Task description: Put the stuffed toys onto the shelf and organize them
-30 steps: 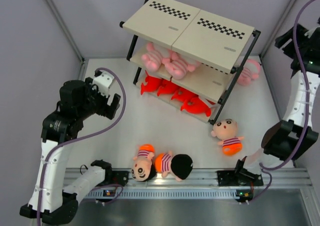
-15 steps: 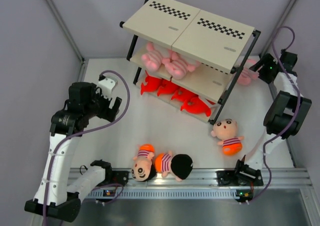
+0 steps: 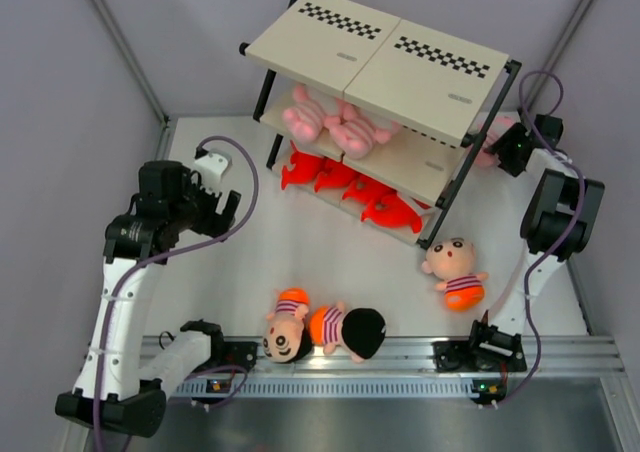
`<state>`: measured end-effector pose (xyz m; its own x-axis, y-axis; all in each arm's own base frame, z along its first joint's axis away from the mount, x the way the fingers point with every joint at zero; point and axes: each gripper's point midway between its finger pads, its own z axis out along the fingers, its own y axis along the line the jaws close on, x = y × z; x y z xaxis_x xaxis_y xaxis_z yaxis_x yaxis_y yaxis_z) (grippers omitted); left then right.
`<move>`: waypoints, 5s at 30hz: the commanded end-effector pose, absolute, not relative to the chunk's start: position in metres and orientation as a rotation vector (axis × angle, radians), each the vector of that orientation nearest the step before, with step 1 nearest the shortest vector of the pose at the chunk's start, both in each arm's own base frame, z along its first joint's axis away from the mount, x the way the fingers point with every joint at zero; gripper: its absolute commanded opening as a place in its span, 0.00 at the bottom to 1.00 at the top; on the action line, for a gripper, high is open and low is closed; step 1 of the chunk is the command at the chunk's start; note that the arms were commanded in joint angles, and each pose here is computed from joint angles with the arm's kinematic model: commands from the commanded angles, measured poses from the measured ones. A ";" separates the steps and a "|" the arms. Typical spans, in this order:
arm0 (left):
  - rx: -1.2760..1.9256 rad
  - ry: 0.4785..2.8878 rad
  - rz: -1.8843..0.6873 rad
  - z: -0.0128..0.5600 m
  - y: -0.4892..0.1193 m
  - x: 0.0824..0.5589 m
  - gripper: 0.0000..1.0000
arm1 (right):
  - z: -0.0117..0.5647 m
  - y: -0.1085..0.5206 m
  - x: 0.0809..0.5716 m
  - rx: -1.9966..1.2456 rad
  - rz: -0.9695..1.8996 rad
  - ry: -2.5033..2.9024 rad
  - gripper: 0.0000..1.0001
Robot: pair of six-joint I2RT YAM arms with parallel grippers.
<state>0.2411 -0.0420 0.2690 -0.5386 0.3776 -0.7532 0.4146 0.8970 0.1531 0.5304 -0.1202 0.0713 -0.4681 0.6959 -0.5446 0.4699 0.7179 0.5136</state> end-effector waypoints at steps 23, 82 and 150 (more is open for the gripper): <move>0.573 2.174 -0.121 0.281 -0.052 0.257 0.88 | 0.238 -0.124 0.416 0.721 0.095 1.886 0.00; 0.622 2.154 -0.177 0.280 -0.061 0.251 0.88 | 0.382 0.155 0.202 -0.152 0.992 1.839 0.00; 1.071 2.276 -0.479 0.195 -0.097 0.175 0.79 | 0.345 0.141 0.211 -0.112 0.665 1.806 0.63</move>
